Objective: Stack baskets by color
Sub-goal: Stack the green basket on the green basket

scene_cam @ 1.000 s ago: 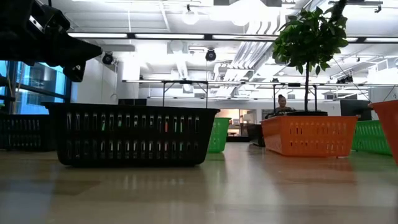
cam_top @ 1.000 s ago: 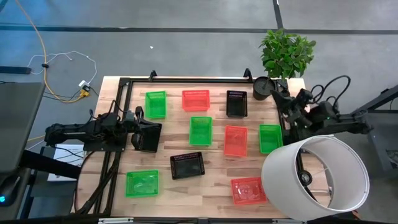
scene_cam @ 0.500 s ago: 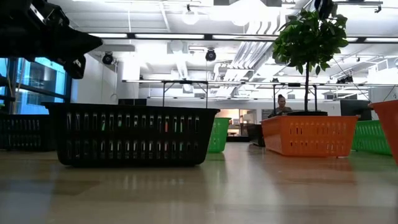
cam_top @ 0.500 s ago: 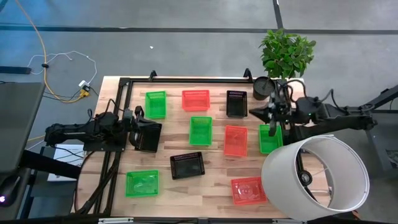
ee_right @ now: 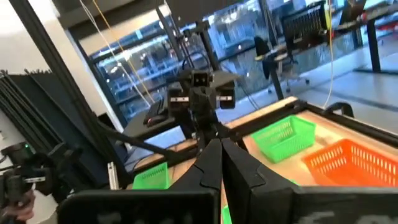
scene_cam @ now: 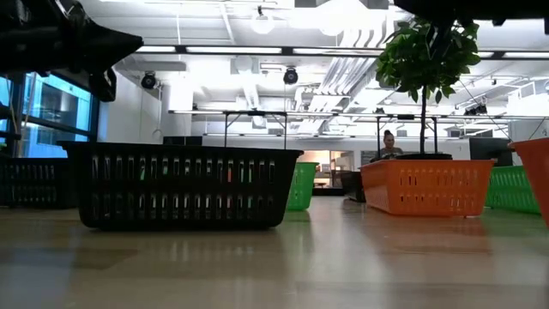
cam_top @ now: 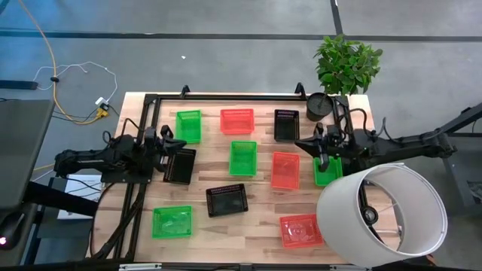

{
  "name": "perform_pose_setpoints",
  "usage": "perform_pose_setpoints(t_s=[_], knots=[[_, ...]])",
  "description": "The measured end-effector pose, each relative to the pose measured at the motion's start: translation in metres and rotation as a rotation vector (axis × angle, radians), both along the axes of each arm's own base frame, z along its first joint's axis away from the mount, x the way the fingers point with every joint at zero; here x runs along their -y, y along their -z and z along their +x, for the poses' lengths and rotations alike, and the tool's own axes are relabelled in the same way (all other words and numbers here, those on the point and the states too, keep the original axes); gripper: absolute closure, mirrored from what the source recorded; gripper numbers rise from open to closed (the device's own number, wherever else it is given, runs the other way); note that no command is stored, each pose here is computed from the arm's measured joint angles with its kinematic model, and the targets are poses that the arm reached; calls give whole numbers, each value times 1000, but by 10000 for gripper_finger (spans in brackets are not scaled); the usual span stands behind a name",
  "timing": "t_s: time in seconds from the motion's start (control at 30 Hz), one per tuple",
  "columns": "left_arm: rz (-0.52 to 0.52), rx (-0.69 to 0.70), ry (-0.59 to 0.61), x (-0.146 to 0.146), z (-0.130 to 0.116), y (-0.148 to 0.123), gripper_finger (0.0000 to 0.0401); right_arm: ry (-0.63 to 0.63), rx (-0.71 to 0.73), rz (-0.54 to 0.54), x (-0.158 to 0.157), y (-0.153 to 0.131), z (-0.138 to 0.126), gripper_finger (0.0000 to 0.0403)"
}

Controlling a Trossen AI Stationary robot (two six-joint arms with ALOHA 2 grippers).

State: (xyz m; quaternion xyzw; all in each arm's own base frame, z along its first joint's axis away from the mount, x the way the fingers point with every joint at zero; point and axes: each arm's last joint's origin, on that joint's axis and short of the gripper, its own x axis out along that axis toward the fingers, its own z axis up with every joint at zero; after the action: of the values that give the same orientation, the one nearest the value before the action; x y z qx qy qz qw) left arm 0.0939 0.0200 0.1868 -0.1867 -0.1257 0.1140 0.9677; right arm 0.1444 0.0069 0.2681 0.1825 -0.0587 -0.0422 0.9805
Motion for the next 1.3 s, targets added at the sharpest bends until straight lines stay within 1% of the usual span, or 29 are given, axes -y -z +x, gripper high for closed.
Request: perform_pose_setpoints(t_s=[0.13, 0.27, 0.37, 0.43, 0.53, 0.6, 0.67, 0.73, 0.83, 0.9, 0.97, 1.07, 1.2, 1.3], knots=[[21, 108, -2, 1, -3, -14, 400, 23, 7, 8, 1, 2, 0, 403], [94, 111, -22, 1, -5, -45, 400, 53, 61, 15, 2, -3, -1, 403], [162, 33, -36, 0, 1, -72, 400, 73, 108, -19, 2, -8, -2, 403], [233, -39, -36, -1, 5, -93, 400, 79, 147, -32, 2, -12, -3, 403], [324, -105, 4, 0, 9, -124, 400, 84, 198, -43, 2, -17, -4, 403], [339, -128, 36, 1, 11, -141, 400, 89, 207, -67, 2, -19, -5, 403], [304, -148, 52, 1, 13, -153, 400, 93, 200, -114, 2, -18, -5, 403], [256, -158, 61, 0, 16, -157, 400, 98, 182, -157, 2, -17, -4, 403], [208, -139, 68, -1, 19, -159, 400, 104, 170, -189, 2, -17, -3, 403], [217, -138, 61, -1, 19, -160, 400, 103, 171, -188, 2, -17, -3, 403], [249, -144, 49, -1, 19, -160, 400, 102, 172, -182, 2, -17, -3, 403], [278, -167, 44, -1, 19, -158, 400, 93, 183, -150, 2, -17, -3, 403], [291, -201, 42, -1, 19, -156, 400, 93, 212, -138, 2, -20, -4, 403], [267, -208, 32, -2, 20, -155, 400, 95, 231, -136, 2, -21, -5, 403]])
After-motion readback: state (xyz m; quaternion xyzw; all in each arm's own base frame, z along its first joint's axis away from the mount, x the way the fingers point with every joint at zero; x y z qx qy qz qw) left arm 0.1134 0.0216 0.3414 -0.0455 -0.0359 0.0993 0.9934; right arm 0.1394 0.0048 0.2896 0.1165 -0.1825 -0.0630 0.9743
